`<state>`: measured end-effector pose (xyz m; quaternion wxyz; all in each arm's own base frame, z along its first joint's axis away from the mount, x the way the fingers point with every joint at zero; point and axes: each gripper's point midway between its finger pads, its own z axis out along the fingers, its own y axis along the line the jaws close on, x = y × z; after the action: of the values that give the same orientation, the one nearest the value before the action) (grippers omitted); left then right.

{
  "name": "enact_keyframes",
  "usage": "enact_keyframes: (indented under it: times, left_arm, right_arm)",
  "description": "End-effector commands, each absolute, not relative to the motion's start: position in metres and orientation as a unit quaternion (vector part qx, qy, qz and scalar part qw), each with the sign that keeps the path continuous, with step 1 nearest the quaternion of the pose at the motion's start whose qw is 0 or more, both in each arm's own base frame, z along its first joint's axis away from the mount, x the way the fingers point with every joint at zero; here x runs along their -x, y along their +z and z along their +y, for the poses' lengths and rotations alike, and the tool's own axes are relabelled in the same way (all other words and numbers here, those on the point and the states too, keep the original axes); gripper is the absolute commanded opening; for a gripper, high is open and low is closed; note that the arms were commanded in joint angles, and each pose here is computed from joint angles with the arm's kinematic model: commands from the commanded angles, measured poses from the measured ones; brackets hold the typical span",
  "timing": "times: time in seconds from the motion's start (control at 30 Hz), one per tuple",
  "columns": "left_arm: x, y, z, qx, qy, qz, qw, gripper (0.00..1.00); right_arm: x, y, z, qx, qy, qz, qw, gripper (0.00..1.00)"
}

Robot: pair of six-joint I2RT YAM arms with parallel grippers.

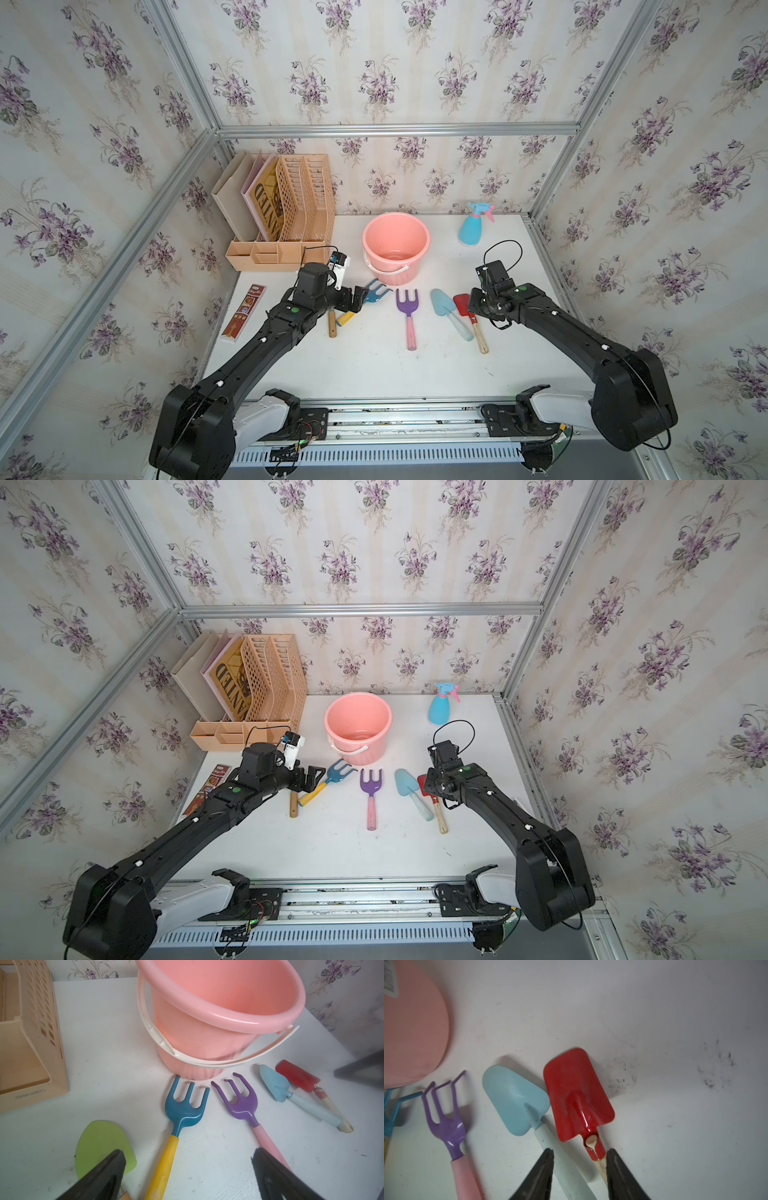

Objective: Organize the gardening tools
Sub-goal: Adjust the gardening tool at the center of the board, then pick up the gardening tool from the center of the board.

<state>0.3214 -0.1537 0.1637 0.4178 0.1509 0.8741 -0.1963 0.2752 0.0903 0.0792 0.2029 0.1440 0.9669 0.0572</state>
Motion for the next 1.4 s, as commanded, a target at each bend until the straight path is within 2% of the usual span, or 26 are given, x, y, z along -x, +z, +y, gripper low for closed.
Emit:
enact_keyframes:
  times: [0.0,0.07,0.4,0.77,0.9,1.13,1.37]
  left_arm:
    - [-0.326,0.174,-0.162,-0.158,-0.212,0.863,0.431,0.99]
    - [-0.326,0.172,-0.163,-0.16,-0.213,0.863,0.429,0.99]
    - [-0.328,0.167,-0.165,-0.16,-0.213,0.865,0.425,0.99]
    - [-0.328,0.167,-0.162,-0.163,-0.201,0.867,0.426,0.99]
    - [-0.328,0.168,-0.16,-0.161,-0.198,0.867,0.428,0.99]
    - [-0.328,0.171,-0.159,-0.16,-0.193,0.867,0.431,0.99]
    - [-0.33,0.173,-0.158,-0.156,-0.192,0.866,0.435,0.99]
  right_arm:
    - [-0.264,0.069,0.09,-0.163,0.058,0.966,0.192,0.4]
    - [-0.26,0.065,0.089,-0.159,0.048,0.968,0.188,0.37]
    - [-0.253,0.04,0.083,-0.122,-0.03,0.979,0.162,0.36]
    - [-0.256,0.017,0.085,-0.114,-0.039,0.981,0.152,0.35]
    - [-0.26,0.014,0.083,-0.111,-0.048,0.98,0.155,0.27]
    - [-0.27,0.031,0.075,-0.116,-0.065,0.972,0.194,0.02]
    - [-0.288,0.085,0.064,-0.132,-0.08,0.948,0.278,0.0]
